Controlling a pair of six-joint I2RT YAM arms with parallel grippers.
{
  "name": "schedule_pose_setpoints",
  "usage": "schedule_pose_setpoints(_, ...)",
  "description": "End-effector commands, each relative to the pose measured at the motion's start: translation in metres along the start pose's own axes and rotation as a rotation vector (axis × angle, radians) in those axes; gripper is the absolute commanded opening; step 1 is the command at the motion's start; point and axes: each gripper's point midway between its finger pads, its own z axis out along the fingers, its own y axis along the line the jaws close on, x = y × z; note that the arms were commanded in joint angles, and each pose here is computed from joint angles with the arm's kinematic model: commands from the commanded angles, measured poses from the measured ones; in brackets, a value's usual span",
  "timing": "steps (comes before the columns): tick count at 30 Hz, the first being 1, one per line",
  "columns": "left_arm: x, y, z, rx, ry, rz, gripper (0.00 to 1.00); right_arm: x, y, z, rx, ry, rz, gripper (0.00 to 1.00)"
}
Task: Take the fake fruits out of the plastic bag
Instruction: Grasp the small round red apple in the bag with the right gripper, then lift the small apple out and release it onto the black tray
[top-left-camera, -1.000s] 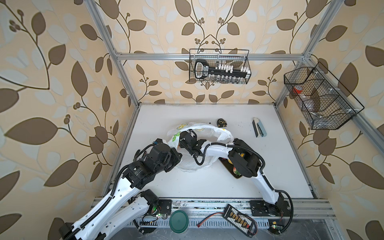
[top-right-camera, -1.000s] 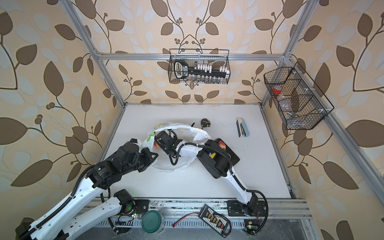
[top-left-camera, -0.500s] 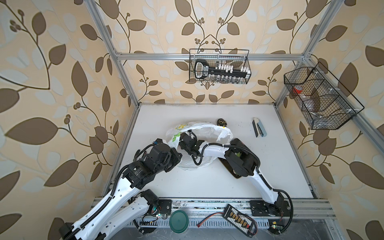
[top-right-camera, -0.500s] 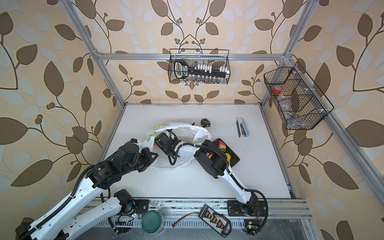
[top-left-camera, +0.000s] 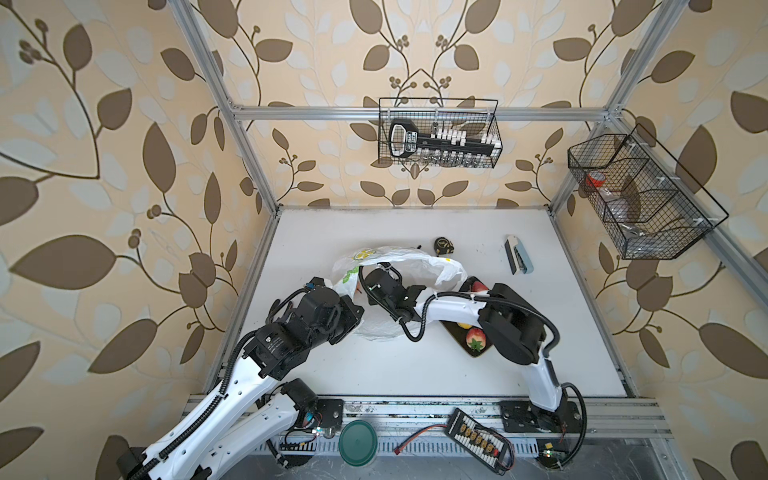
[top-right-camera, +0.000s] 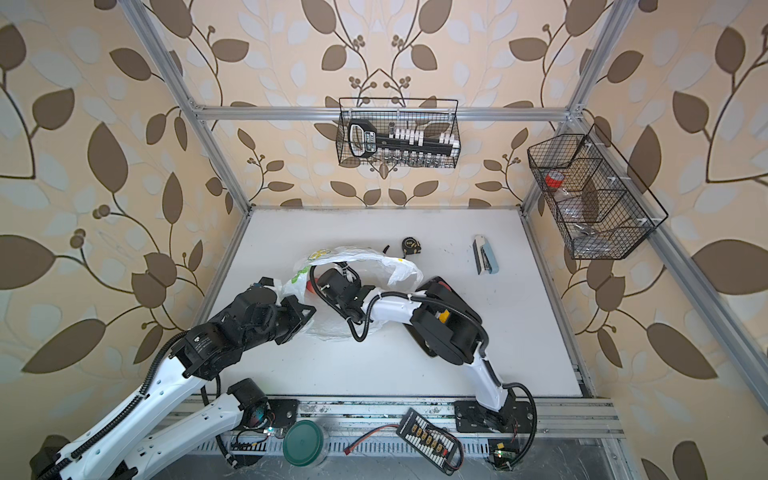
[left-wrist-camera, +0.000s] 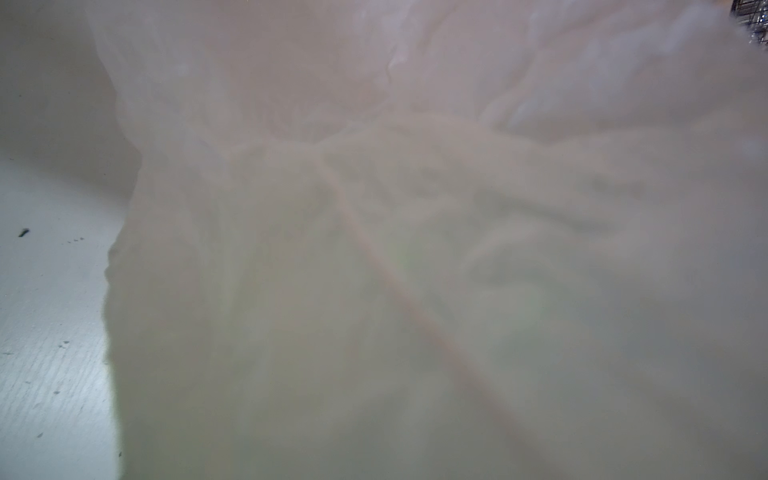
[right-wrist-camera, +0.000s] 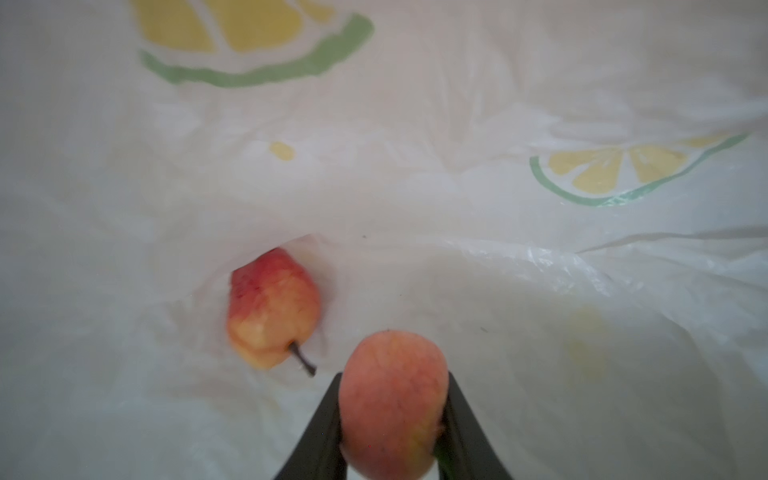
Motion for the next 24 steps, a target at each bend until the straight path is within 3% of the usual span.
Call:
schedule_pose_setpoints(1,-0.009,-0.005,-0.002,0.024,-0.042,-0.008,0.00,-0.002,0.016,-0.038,-0.101,-0.013,-0.041,0.28)
schedule_pose_setpoints(15,-0.010,0.001,0.002,0.014,-0.060,-0.024,0.00,0.021,0.019,-0.194,-0.353,-0.032,-0.288,0.29)
schedule_pose_setpoints(19,-0.011,0.005,0.004,0.008,-0.072,-0.030,0.00,0.025,-0.016,-0.226,-0.303,-0.007,-0.254,0.29)
schedule_pose_setpoints(24,-0.010,0.012,0.008,0.007,-0.079,-0.051,0.00,0.043,-0.092,-0.247,-0.118,0.032,-0.146,0.29)
